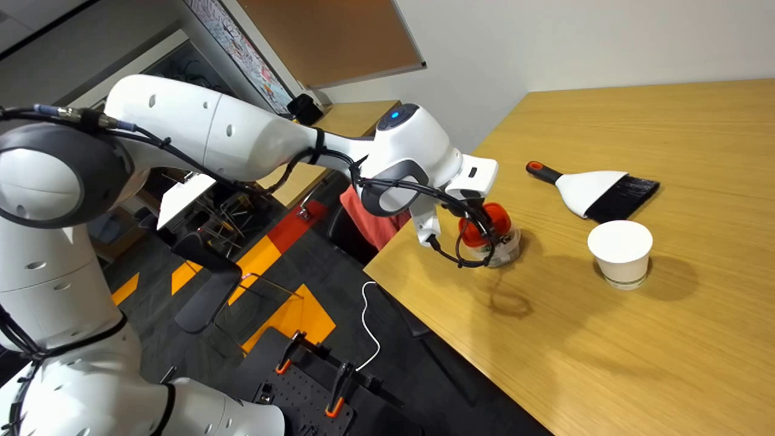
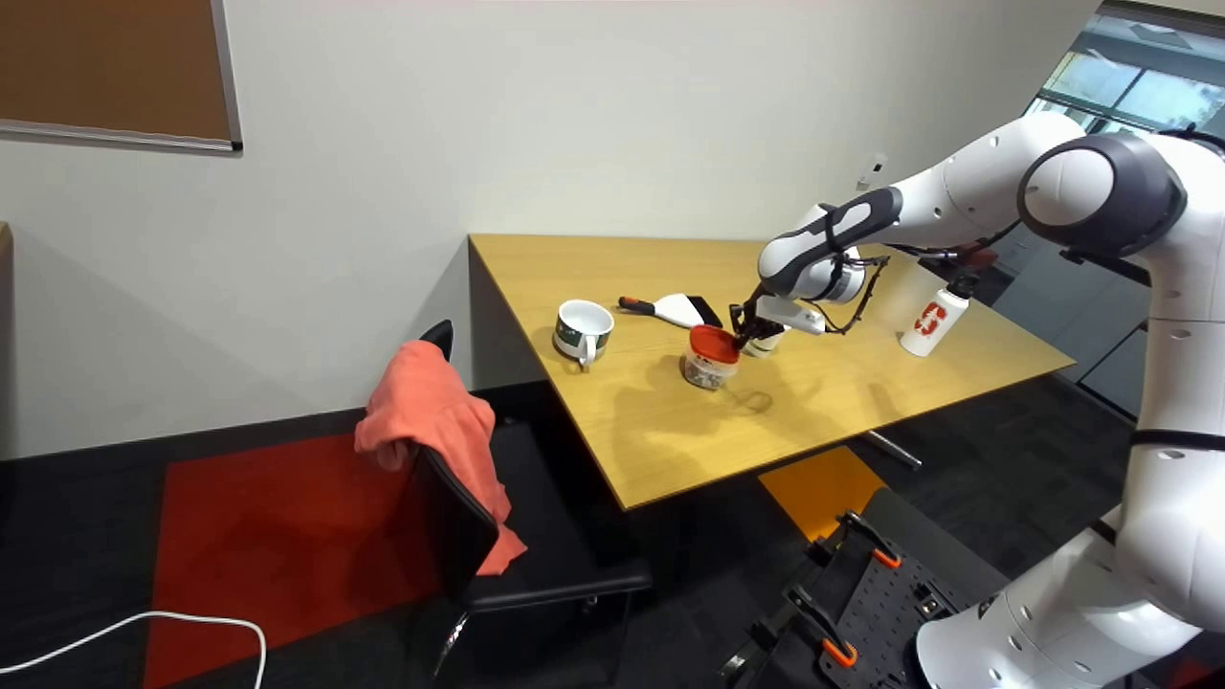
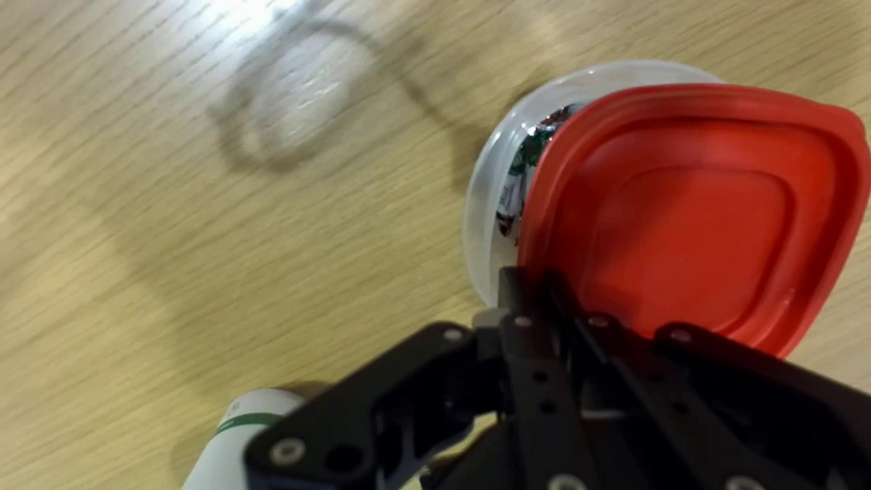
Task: Pick the lid on the bowl and put it on the table
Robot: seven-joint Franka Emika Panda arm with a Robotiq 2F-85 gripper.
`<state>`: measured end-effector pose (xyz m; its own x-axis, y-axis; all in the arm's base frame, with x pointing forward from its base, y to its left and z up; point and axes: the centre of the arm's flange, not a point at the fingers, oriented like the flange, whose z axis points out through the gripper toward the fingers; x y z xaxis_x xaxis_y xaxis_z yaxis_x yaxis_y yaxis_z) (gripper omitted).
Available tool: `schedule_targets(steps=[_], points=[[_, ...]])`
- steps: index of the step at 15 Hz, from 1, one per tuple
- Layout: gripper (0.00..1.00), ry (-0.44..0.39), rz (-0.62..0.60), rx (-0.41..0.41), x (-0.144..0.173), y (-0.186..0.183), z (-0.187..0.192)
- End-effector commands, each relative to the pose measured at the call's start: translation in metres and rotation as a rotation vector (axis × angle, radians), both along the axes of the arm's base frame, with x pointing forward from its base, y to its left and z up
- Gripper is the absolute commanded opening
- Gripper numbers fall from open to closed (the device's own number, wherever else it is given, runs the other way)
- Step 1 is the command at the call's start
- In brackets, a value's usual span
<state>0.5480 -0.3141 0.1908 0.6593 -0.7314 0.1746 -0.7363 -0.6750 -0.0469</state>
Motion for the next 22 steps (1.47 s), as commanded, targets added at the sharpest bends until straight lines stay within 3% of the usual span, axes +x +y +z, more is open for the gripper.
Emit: schedule_targets(steps=[1,6,10,13,18,22], points=[[0.02,-0.005,-0.010,-0.003,-0.022,0.017,0.033],[0.02,0.005,-0.055,-0.027,-0.076,0.007,0.053],[0.02,-0.013,-0.180,0.005,-0.132,-0.030,0.057],[0.02,-0.023,-0.310,0.029,-0.156,-0.059,0.040],[0.02,-0.048,-0.470,0.097,-0.159,-0.082,0.004],[0.02,-0.032,-0.538,0.127,-0.141,-0.081,-0.031]])
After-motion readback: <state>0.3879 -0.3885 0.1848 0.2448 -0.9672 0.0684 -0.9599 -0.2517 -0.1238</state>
